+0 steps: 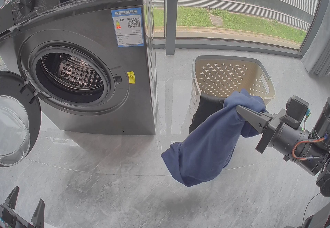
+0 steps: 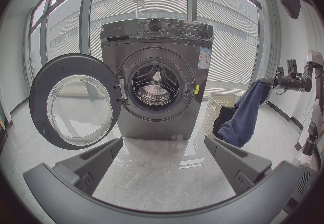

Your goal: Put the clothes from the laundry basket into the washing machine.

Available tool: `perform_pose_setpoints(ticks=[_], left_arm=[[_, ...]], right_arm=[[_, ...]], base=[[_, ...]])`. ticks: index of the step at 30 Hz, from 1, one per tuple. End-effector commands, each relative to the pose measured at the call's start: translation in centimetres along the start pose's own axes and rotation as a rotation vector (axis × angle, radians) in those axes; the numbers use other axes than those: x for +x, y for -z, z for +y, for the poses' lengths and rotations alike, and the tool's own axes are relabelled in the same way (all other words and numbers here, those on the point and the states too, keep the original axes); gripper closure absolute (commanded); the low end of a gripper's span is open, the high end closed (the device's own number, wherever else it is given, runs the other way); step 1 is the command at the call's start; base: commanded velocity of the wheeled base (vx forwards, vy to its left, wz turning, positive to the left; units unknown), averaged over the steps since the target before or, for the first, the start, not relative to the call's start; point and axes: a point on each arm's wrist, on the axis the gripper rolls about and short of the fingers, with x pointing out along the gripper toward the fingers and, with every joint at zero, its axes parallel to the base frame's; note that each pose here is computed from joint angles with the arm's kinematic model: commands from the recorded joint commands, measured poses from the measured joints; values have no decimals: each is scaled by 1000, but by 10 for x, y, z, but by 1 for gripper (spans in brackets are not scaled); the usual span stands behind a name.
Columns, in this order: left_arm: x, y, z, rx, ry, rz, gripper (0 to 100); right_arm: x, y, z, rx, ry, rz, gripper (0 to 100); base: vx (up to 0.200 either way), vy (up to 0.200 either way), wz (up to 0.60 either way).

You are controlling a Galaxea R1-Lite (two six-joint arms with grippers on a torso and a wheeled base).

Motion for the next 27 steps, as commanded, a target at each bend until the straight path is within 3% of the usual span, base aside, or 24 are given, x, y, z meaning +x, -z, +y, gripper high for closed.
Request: perform_pose_setpoints(ticks=[1, 22, 27], left_arm=[[1, 4, 0, 0, -1, 16, 0], [1, 4, 0, -2, -1, 16, 0], [1, 4, 0, -2, -1, 16, 0]], right_arm=[[0, 0, 0, 0, -1, 1, 100], [-1, 5, 2, -1, -8, 22, 100], [-1, 5, 2, -1, -8, 22, 100]], base=[[0, 200, 0], [0, 200, 0], [0, 0, 0]])
